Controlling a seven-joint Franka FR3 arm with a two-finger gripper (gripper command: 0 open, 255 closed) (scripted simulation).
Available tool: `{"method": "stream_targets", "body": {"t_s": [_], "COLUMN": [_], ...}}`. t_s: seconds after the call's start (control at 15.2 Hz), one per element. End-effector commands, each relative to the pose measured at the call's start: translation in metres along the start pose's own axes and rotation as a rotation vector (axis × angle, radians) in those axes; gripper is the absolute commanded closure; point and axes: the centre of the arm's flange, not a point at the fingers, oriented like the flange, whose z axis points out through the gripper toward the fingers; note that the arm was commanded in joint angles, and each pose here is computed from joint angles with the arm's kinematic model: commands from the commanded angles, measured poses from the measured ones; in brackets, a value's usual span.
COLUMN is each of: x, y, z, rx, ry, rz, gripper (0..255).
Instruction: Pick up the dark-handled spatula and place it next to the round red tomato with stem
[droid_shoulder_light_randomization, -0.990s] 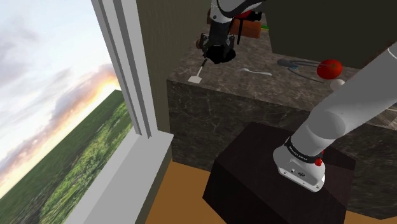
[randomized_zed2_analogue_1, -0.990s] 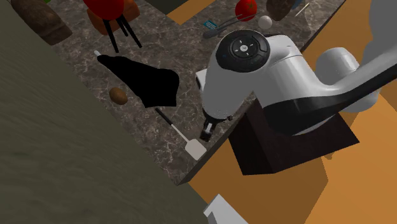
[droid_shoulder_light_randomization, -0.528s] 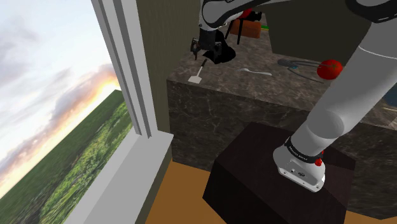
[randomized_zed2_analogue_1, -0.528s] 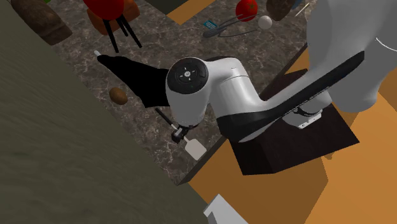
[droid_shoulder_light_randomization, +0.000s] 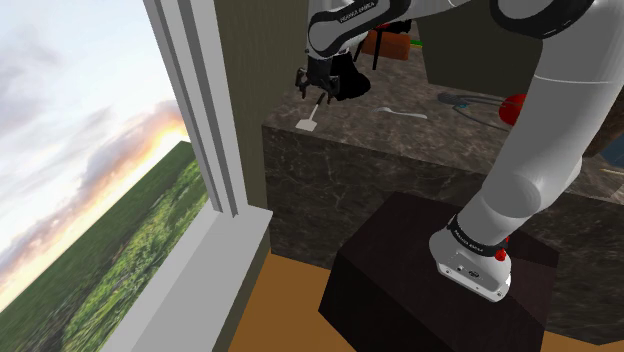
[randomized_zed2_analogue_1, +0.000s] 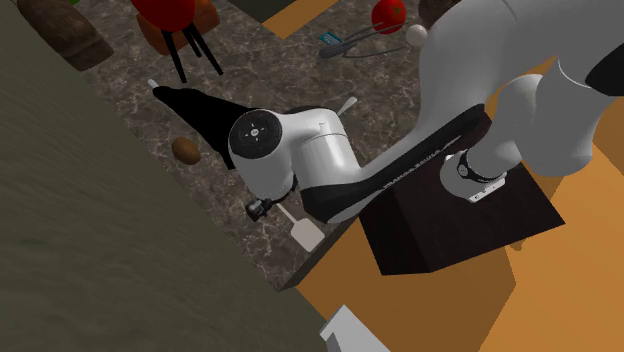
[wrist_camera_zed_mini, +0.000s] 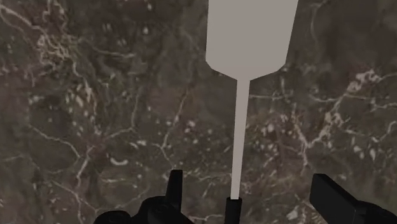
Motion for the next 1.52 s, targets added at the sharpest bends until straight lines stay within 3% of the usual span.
{"method": "stream_targets", "body": {"t_s": [0.0, 0.2, 0.73, 0.79, 1.45], "x": [0.001, 0.001, 0.001, 0.001, 0.002], "y": [-0.001, -0.001, -0.001, -0.001, -0.001], "z": [0.01, 0.029, 0.029, 0.029, 0.023], "rx": [0.001, 0.001, 0.0, 0.0, 0.001], "ry": [0.0, 0.0, 0.0, 0.0, 0.0], "rz": [0.003, 0.003, 0.003, 0.003, 0.003], "gripper": [0, 0, 0, 255, 255]}}
